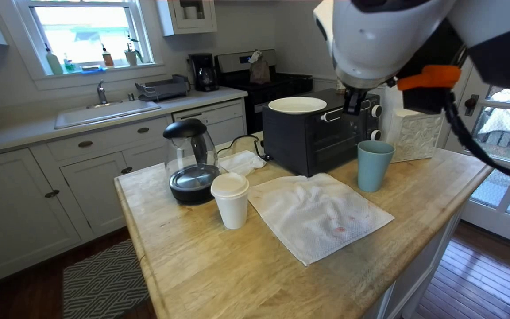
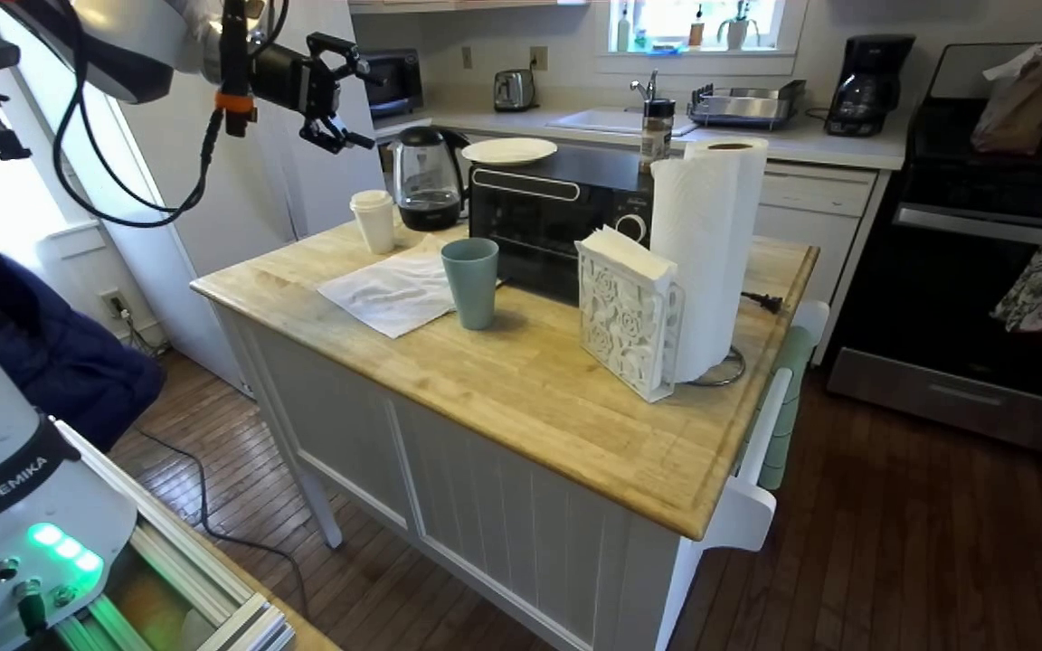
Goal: Put the plate on the paper towel, then put the grey cup on the plate
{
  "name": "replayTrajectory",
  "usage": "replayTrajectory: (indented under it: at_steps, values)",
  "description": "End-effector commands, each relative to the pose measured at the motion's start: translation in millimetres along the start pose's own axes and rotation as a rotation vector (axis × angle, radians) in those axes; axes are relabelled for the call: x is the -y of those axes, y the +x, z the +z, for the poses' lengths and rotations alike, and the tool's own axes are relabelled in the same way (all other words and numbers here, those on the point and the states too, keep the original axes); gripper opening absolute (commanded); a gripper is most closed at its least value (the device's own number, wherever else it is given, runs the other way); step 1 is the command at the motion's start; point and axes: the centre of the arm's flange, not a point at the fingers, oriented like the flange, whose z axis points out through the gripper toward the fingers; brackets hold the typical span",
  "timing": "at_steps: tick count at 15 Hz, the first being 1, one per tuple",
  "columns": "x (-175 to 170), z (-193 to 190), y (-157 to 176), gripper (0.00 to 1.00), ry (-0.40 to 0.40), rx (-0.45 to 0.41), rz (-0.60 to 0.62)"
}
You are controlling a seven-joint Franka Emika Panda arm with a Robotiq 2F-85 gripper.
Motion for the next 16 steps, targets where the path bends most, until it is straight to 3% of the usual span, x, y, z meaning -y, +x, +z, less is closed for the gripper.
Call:
replayTrajectory:
  at_steps: [1,9,16]
  values:
    - [18,30,49,1.0,-0.043,0.009,0.027]
    - [42,76,116,1.0,-0.072,-0.03,-0.034]
    - [67,98,153,1.0,-0.092,-0.028,-0.085]
